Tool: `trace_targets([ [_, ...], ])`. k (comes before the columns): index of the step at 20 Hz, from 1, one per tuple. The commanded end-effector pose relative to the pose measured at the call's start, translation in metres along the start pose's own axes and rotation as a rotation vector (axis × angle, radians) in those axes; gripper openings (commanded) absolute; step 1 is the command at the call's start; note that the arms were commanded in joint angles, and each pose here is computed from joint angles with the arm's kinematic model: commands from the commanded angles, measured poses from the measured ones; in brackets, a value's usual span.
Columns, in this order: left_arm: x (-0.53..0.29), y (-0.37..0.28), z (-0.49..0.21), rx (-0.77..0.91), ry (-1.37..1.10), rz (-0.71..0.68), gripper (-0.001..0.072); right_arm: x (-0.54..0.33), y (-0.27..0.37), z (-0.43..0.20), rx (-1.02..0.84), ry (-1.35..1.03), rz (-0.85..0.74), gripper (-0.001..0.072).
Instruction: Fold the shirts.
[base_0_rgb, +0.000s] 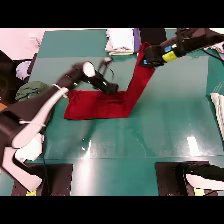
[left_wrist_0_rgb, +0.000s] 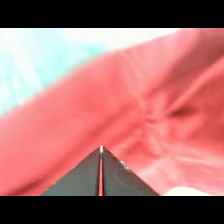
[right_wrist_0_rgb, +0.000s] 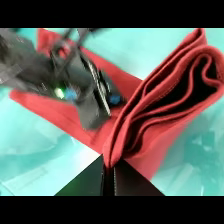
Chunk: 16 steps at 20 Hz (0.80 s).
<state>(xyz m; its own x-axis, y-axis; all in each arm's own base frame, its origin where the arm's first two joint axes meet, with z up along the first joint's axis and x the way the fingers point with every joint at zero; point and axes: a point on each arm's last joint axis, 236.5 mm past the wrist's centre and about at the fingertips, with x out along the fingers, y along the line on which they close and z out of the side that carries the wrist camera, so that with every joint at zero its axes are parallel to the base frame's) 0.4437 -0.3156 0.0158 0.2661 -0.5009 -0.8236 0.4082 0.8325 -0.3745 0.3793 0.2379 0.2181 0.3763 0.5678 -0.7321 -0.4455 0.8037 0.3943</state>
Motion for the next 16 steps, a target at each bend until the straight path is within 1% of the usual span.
trace_targets([
  [1, -0.1, 0.066, 0.035, 0.005, -0.139, 0.16, 0.0027, 0.026, 0.036, 0.008, -0.029, -0.032, 0.057, 0.002],
  [5, -0.228, 0.132, 0.04, -0.022, -0.286, 0.37, 0.0027, 0.101, 0.099, 0.003, -0.038, -0.01, 0.219, 0.0021],
  [8, -0.298, 0.146, 0.036, -0.057, -0.403, 0.441, 0.0027, 0.179, 0.151, -0.006, -0.079, -0.043, 0.343, 0.0026],
  [9, -0.311, 0.146, 0.035, -0.062, -0.426, 0.452, 0.0027, 0.202, 0.167, -0.005, -0.097, -0.077, 0.38, 0.0051],
  [10, -0.321, 0.146, 0.032, -0.068, -0.438, 0.459, 0.0027, 0.219, 0.182, -0.005, -0.116, -0.093, 0.418, 0.0275],
  [11, -0.325, 0.145, 0.029, -0.069, -0.438, 0.463, 0.0027, 0.229, 0.194, -0.007, -0.146, -0.084, 0.442, 0.0417],
  [13, -0.323, 0.144, 0.022, -0.075, -0.406, 0.46, 0.0027, 0.228, 0.194, -0.006, -0.188, -0.05, 0.44, 0.0413],
  [14, -0.321, 0.144, 0.018, -0.08, -0.388, 0.454, 0.0027, 0.221, 0.181, -0.006, -0.188, -0.014, 0.403, 0.0411],
  [16, -0.319, 0.142, 0.016, -0.083, -0.38, 0.445, 0.0027, 0.207, 0.128, -0.005, -0.189, 0.026, 0.259, 0.0411],
])
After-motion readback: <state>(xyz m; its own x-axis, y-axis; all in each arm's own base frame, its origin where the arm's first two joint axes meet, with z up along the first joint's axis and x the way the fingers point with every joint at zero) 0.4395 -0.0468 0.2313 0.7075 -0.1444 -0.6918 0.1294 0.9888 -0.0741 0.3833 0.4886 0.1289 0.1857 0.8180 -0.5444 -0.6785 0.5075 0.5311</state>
